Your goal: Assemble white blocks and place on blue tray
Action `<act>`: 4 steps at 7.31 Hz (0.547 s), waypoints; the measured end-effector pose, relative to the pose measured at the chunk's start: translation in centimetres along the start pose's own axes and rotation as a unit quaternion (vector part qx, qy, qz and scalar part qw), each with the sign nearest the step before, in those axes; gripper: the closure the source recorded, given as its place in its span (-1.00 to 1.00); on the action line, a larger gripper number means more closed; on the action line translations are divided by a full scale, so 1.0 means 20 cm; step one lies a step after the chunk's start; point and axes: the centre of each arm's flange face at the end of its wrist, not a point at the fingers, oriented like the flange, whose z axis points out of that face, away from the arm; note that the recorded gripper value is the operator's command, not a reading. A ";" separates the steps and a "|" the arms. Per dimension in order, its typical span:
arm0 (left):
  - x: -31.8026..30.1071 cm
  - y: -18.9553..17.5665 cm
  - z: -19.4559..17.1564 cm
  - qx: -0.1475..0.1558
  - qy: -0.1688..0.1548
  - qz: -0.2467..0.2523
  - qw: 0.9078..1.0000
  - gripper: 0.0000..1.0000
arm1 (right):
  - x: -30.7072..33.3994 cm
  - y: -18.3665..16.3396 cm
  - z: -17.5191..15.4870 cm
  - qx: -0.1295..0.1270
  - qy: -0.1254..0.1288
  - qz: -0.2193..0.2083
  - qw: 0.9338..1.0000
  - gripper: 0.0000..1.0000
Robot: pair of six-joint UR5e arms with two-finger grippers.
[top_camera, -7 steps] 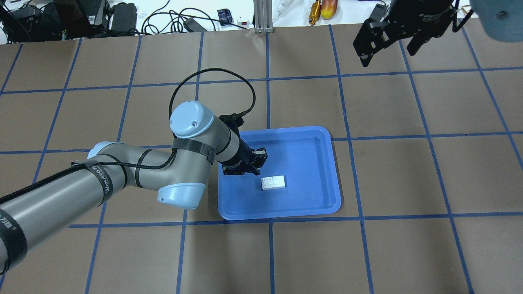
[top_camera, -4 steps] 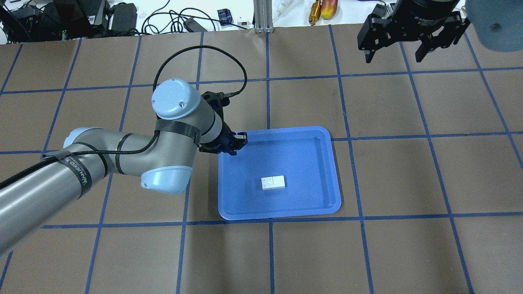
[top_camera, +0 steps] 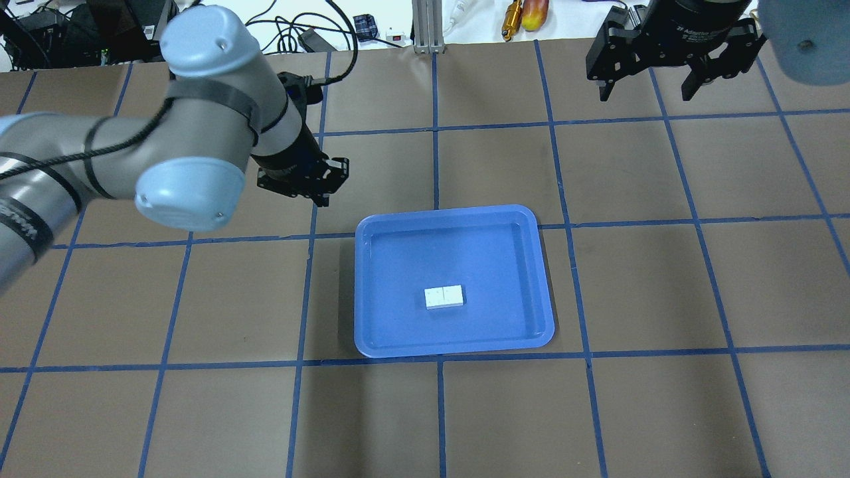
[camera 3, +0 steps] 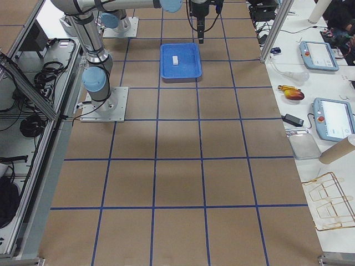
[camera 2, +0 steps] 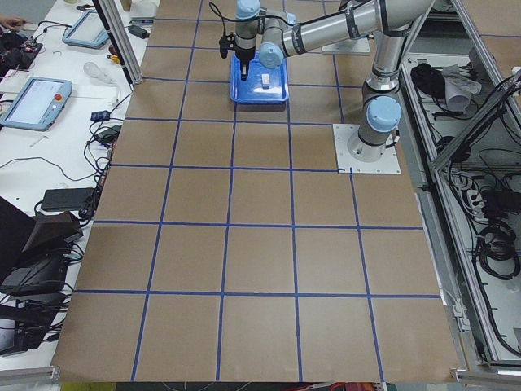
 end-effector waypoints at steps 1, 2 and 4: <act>-0.10 0.00 -0.19 0.001 -0.003 -0.004 1.000 0.21 | 0.00 0.00 -0.02 0.004 -0.003 0.003 1.000 -1.00; -0.16 0.04 -0.34 0.015 -0.004 -0.009 1.000 -0.51 | -0.01 0.00 -0.04 0.008 -0.006 0.005 1.000 -1.00; -0.21 0.13 -0.50 0.038 -0.003 -0.015 0.999 -1.00 | 0.00 0.01 -0.08 0.011 -0.003 0.006 1.000 -1.00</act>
